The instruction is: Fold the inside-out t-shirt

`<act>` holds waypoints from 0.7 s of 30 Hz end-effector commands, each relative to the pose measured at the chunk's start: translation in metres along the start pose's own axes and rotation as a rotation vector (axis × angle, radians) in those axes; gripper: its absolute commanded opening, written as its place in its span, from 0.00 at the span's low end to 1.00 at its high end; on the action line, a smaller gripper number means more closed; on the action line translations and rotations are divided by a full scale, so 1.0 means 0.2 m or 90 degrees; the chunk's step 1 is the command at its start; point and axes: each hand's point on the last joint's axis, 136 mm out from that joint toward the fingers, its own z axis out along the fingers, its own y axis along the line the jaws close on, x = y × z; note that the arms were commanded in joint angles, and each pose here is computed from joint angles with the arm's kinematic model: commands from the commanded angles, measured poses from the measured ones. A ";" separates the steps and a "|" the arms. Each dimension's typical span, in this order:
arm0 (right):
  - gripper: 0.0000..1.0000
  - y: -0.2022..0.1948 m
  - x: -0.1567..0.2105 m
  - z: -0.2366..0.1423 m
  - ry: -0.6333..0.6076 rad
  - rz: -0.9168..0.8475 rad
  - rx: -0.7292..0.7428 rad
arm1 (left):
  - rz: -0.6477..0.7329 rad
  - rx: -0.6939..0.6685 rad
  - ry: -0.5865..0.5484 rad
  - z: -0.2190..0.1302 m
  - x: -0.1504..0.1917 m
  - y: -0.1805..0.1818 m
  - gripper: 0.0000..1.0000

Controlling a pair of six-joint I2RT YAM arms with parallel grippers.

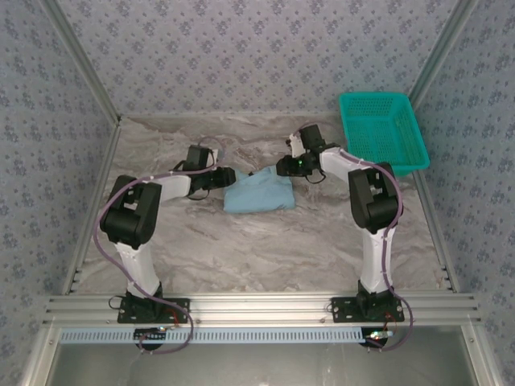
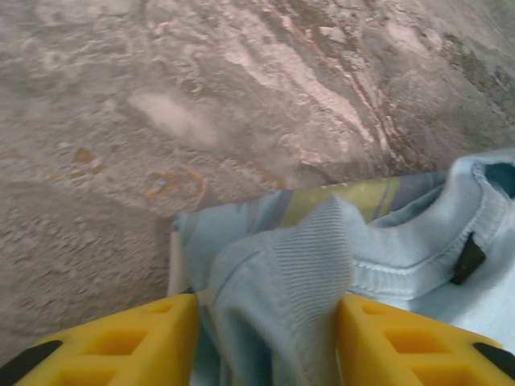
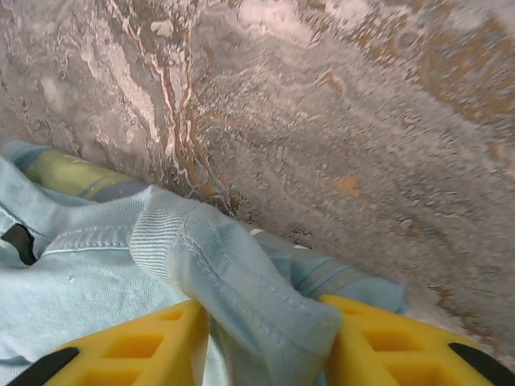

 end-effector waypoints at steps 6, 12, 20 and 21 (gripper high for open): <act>0.51 -0.05 -0.11 -0.31 -0.039 -0.015 0.078 | -0.008 -0.135 -0.059 -0.29 -0.16 0.05 0.57; 0.48 0.20 -0.09 -0.27 -0.062 -0.042 0.001 | 0.013 0.055 -0.057 -0.33 -0.11 -0.25 0.57; 0.39 0.17 -0.03 0.01 -0.002 0.006 -0.039 | 0.010 0.065 0.018 -0.04 -0.05 -0.25 0.53; 0.39 0.14 -0.03 0.04 0.002 0.016 -0.039 | 0.009 0.049 0.018 -0.01 -0.05 -0.22 0.53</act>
